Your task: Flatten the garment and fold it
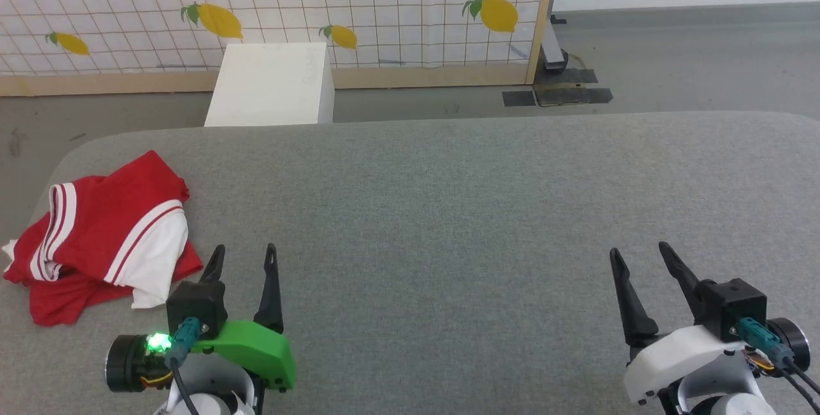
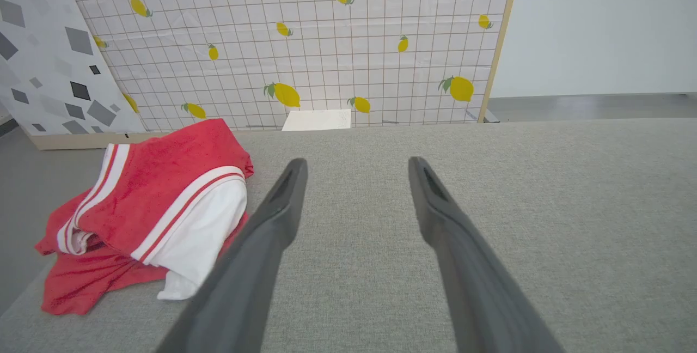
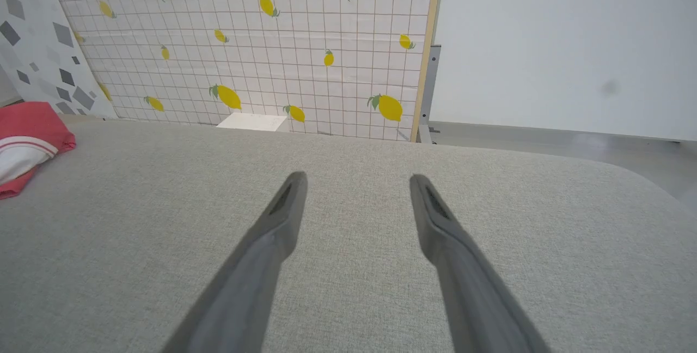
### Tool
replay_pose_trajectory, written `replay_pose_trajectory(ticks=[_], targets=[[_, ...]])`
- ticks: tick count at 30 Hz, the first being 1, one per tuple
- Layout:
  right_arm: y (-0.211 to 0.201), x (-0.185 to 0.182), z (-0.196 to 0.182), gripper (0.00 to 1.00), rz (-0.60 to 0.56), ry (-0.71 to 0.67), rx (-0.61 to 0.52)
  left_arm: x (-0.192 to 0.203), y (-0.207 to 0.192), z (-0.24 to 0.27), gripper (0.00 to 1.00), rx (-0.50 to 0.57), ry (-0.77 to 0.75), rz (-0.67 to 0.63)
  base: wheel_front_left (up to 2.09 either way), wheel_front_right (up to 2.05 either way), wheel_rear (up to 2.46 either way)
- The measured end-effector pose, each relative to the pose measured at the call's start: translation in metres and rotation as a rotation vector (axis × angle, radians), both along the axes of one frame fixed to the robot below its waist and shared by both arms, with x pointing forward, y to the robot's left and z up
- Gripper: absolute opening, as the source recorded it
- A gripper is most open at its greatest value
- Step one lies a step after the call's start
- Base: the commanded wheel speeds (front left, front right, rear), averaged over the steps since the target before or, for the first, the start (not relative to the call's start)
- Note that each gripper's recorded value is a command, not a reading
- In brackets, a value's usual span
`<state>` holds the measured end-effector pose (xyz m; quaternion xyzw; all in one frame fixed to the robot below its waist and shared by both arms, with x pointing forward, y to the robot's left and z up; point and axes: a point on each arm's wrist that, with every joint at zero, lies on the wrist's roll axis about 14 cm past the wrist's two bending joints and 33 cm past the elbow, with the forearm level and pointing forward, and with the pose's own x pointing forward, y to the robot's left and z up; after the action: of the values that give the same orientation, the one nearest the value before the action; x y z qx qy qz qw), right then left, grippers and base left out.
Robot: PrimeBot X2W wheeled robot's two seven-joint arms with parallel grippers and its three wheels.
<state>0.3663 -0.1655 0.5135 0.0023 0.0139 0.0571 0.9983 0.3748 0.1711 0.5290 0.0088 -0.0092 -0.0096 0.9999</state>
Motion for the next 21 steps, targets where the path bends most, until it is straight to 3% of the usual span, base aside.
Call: replay_pose_trajectory(ticks=[21], targets=[[0.015, 0.006, -0.004, 1.00, 0.043, -0.010, 0.046, -0.012, 0.019, 0.001, 1.00, -0.044, -0.030, 0.066, 0.00, 0.00, 0.00]])
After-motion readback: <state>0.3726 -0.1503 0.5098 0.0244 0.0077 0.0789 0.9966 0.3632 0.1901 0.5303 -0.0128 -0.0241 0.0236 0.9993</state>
